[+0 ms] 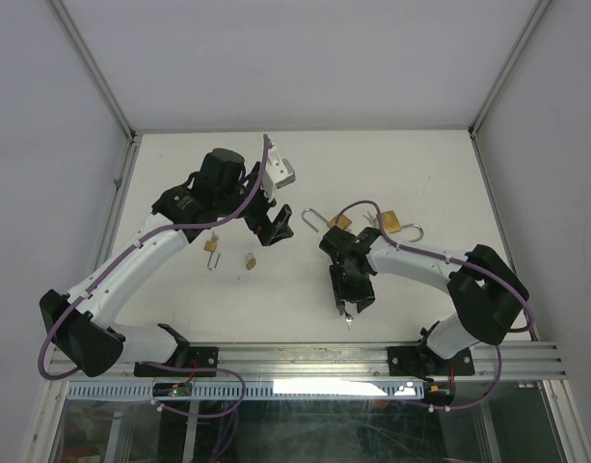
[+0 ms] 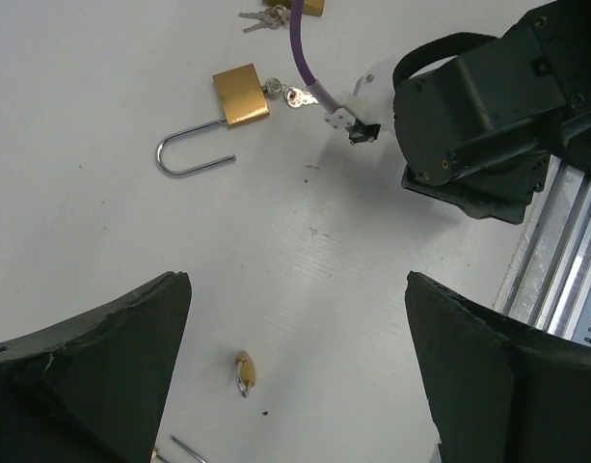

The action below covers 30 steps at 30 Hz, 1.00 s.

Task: Unlock with the key
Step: Pick up the key from the center of the board.

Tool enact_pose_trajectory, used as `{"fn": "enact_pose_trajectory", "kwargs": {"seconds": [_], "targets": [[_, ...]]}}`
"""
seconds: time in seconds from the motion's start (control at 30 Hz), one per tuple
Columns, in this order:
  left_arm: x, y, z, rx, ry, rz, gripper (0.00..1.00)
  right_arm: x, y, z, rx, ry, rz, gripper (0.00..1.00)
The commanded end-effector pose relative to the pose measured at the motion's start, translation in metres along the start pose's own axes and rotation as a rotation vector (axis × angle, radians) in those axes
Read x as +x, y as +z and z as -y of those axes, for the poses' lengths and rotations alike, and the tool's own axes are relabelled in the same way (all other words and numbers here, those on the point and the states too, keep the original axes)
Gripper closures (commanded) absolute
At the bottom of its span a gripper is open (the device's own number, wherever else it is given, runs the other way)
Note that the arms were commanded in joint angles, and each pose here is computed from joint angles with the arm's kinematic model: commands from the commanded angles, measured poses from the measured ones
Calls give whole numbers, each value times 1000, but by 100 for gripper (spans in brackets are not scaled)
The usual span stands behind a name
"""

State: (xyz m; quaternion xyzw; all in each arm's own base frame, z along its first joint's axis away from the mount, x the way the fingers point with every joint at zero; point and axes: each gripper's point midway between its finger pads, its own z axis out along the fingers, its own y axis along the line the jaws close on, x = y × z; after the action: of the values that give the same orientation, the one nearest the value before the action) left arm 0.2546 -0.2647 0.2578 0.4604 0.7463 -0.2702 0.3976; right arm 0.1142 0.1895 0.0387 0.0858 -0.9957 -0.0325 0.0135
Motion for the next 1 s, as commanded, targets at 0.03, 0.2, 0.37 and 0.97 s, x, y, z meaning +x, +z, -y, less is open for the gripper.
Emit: {"fn": "enact_pose_trajectory", "kwargs": {"seconds": [0.03, 0.2, 0.37, 0.97], "targets": [[-32, -3, 11, 44, 36, 129, 5, 5, 10, -2, -10, 48, -11, 57], [-35, -3, 13, 51, 44, 156, 6, 6, 14, 2, -10, 129, 34, 57], [-39, -2, 12, 53, 53, 168, 6, 7, 16, 2, -25, 150, 47, 60], [-39, -2, 14, 65, 71, 173, 6, -3, 8, 14, 50, 51, 75, 96]]}}
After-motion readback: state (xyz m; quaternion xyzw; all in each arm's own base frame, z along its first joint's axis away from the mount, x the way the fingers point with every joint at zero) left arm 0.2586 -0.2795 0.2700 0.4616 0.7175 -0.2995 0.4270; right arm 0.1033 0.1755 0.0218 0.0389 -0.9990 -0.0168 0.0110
